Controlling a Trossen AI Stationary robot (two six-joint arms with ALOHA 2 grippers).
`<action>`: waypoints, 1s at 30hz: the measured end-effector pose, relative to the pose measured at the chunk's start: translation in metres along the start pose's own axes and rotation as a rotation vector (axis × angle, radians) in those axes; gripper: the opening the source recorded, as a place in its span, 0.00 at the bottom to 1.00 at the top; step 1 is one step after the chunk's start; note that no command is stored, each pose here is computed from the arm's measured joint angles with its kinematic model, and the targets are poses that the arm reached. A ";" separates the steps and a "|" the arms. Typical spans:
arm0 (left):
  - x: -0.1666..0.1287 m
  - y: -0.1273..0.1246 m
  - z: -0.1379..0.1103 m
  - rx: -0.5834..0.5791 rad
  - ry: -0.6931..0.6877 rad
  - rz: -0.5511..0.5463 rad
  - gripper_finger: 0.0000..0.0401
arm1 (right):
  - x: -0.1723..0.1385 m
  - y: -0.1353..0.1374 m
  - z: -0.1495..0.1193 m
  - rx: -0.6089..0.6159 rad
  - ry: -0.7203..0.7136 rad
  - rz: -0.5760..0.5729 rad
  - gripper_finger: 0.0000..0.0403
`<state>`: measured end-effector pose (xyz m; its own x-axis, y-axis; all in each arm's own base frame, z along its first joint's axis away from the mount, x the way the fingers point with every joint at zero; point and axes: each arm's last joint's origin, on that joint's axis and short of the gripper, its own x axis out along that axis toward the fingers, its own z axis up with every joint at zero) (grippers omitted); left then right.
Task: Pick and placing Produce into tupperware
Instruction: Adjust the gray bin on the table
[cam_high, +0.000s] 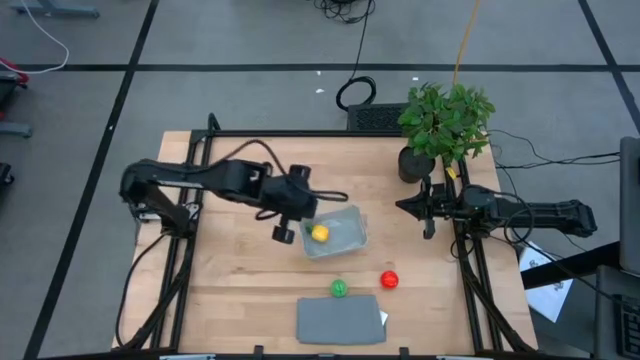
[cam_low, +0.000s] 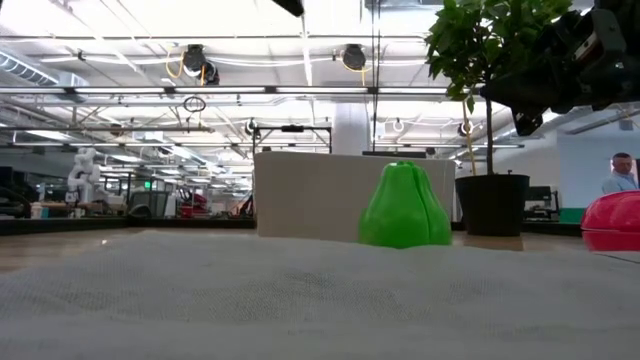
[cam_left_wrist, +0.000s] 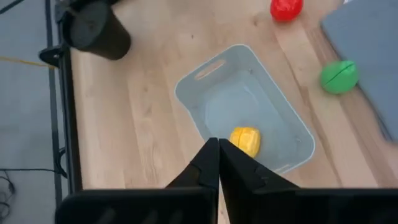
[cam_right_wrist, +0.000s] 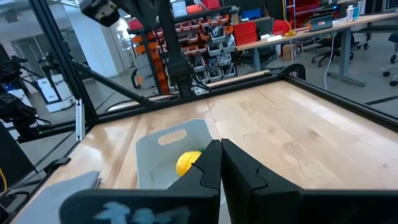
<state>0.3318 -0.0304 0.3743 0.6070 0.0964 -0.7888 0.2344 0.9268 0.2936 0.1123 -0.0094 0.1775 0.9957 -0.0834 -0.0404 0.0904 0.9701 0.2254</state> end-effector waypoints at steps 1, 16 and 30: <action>-0.003 0.000 -0.003 -0.010 -0.002 0.002 0.03 | 0.000 0.000 0.000 0.000 -0.005 0.001 0.00; -0.016 -0.017 -0.083 -0.239 -0.541 0.084 0.00 | 0.001 0.000 0.000 -0.003 0.002 0.000 0.00; 0.009 -0.047 -0.183 -0.356 -0.788 0.188 0.00 | 0.006 -0.001 -0.005 0.018 0.056 -0.013 0.00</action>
<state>0.1871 -0.0067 0.2551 0.9893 0.1021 -0.1047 -0.0926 0.9914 0.0921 0.1181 -0.0099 0.1721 0.9918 -0.0826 -0.0978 0.1042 0.9647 0.2418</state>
